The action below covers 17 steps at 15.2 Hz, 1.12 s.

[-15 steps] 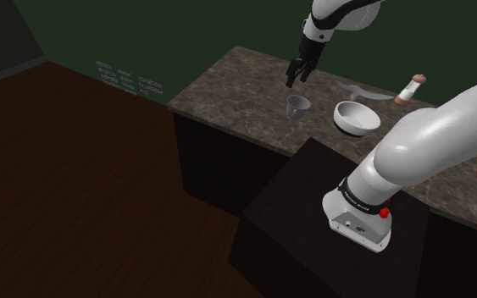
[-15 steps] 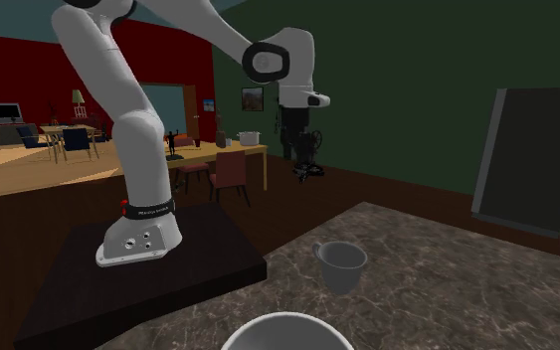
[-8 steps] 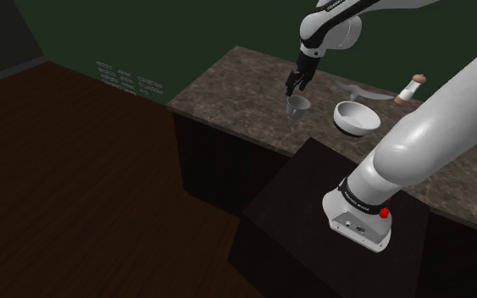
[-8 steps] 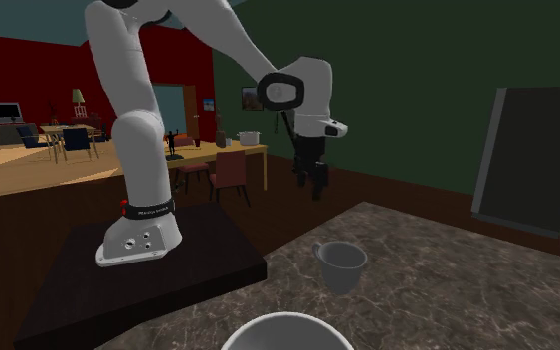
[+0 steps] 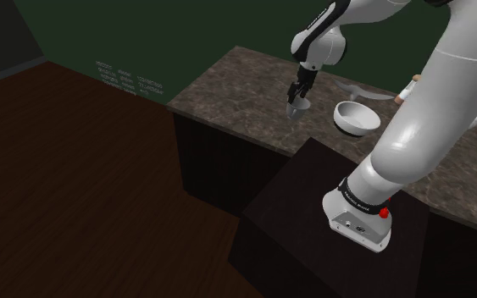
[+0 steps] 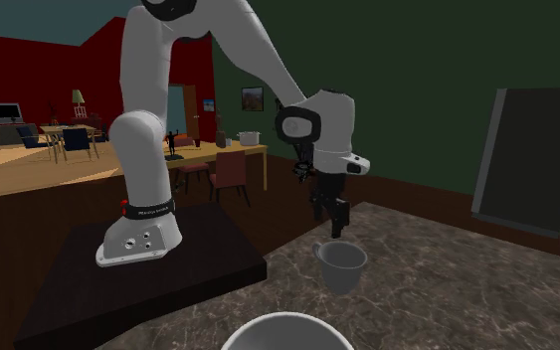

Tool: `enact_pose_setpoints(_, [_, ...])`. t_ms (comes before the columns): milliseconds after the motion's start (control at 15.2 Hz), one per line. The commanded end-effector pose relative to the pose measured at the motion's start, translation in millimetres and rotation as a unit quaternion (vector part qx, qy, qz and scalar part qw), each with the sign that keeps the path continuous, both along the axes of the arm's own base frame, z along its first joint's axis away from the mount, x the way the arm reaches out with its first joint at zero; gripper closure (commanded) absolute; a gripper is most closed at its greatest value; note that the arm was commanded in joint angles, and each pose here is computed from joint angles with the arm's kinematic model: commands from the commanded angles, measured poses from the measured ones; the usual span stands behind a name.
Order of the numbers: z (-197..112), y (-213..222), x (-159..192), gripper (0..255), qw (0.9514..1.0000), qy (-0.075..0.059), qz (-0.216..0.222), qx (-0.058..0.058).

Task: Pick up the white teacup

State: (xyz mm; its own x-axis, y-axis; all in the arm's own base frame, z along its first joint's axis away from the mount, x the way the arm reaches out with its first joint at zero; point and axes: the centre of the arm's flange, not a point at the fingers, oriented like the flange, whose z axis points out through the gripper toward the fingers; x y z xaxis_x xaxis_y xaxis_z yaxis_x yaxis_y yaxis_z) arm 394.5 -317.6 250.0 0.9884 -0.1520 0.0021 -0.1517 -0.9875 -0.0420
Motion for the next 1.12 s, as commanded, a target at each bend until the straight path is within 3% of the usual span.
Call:
enact_pose_setpoints(0, [-16, -14, 2, 0, 1.0000, 0.001, -0.001, -0.002])
enact_pose_setpoints(594, [-56, -14, 1, 0, 1.0000, 0.001, -0.001, -0.002])
enact_pose_setpoints(660, [-55, -13, 1, 255, 1.0000, 0.001, -0.001, -0.002])
enact_pose_setpoints(1056, [-55, -12, 1, 255, 1.0000, 0.001, -0.001, -0.002])
